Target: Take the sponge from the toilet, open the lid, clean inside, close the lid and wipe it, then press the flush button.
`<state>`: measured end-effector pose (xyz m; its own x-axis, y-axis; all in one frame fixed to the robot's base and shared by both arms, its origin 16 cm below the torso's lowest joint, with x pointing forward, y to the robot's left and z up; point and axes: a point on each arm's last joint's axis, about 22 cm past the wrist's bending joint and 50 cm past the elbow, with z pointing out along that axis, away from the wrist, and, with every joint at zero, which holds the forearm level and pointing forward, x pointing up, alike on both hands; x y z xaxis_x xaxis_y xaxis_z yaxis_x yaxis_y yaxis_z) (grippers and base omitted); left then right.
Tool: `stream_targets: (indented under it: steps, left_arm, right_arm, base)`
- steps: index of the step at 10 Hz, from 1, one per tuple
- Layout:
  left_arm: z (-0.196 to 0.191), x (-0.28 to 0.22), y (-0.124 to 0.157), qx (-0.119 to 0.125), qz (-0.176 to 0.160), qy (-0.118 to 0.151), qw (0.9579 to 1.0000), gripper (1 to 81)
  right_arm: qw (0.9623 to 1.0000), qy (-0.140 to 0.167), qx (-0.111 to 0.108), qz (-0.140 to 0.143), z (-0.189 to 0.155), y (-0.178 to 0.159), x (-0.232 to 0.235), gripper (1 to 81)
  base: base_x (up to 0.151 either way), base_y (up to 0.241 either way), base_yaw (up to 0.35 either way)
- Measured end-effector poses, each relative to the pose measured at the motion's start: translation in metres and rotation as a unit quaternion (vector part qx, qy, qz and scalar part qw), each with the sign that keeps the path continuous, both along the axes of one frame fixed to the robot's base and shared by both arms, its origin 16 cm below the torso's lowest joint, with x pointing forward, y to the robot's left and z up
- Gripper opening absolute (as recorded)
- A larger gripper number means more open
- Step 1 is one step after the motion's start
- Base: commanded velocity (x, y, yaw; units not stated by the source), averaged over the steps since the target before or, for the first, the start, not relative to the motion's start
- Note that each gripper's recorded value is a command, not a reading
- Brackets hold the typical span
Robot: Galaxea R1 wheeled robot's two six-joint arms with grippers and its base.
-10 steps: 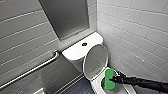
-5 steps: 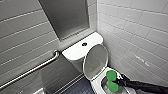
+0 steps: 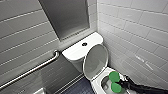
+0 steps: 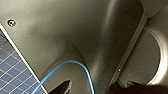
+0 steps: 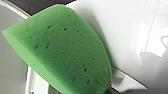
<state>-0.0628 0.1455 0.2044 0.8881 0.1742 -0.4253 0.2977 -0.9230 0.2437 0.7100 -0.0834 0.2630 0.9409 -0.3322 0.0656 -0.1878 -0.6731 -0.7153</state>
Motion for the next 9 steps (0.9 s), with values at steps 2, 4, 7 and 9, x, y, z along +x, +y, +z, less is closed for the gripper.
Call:
stream_targets:
  steps: [2, 4, 7, 9]
  left_arm:
    - [0.0, 0.003, -0.007, -0.004, 0.001, -0.002, 1.0, 81.1]
    - [-0.001, 0.003, -0.006, -0.003, 0.001, -0.002, 1.0, 81.1]
    - [-0.001, 0.003, -0.008, -0.004, 0.001, -0.003, 1.0, 81.1]
    - [-0.001, 0.004, -0.011, -0.006, 0.001, -0.004, 1.0, 81.1]
  right_arm:
    - [0.9997, -0.003, 0.023, -0.005, 0.02, -0.006, -0.004, 1.0]
    - [0.9981, -0.005, 0.061, -0.011, 0.04, 0.008, -0.017, 1.0]
    - [0.9978, 0.012, 0.046, -0.046, 0.023, -0.039, -0.047, 1.0]
    - [0.9967, 0.017, 0.037, -0.071, 0.015, -0.067, -0.061, 1.0]
  base:
    - [0.0, 0.0, 0.0]
    - [0.0, 0.0, 0.0]
    - [0.0, 0.0, 0.0]
    - [0.0, 0.0, 0.0]
